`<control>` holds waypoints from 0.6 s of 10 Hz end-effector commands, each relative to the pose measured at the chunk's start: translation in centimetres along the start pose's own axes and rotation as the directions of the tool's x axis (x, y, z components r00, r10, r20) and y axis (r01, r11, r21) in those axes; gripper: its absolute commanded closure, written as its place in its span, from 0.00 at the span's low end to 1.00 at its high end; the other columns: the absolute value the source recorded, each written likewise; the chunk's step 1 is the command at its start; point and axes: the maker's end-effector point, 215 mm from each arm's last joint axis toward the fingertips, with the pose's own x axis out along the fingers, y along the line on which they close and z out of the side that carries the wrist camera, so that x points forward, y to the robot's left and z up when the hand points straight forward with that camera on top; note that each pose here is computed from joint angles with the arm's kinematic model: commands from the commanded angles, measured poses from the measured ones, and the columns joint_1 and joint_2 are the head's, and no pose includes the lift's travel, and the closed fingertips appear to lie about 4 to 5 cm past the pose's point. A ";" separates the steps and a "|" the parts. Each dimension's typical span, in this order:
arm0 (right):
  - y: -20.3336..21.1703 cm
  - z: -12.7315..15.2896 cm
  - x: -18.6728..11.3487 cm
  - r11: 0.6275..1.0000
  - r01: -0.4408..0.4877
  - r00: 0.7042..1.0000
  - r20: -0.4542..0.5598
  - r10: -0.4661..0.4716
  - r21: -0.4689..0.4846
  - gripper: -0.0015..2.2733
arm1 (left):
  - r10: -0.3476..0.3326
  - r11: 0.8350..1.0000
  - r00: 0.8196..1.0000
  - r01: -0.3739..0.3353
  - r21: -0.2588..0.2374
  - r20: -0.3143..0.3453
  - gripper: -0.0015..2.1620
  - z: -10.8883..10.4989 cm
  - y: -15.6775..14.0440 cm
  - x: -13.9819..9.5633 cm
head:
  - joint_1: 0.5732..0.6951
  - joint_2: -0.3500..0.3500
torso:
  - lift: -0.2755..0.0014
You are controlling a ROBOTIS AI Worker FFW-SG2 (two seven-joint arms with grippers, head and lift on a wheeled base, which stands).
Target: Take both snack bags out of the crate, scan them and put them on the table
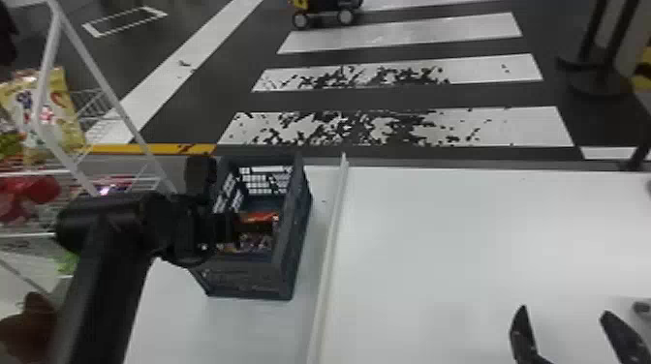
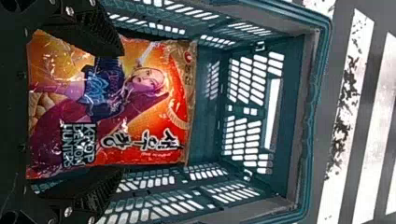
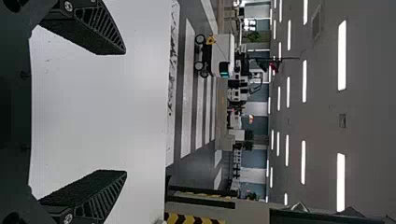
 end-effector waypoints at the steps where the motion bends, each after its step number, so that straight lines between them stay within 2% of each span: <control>1: 0.0 -0.2 0.1 1.000 0.000 1.000 -0.006 0.000 -0.002 0.04 | 0.005 1.000 1.000 -0.005 -0.004 -0.020 0.07 -0.8 0.1 0.6 | 1.00 0.87 | 0.65; 6: 0.5 -0.9 0.4 1.000 -0.027 0.999 -0.029 0.026 -0.009 0.04 | 0.020 1.000 0.998 -0.021 -0.022 -0.063 0.07 -0.8 1.1 2.0 | 1.00 0.89 | 0.65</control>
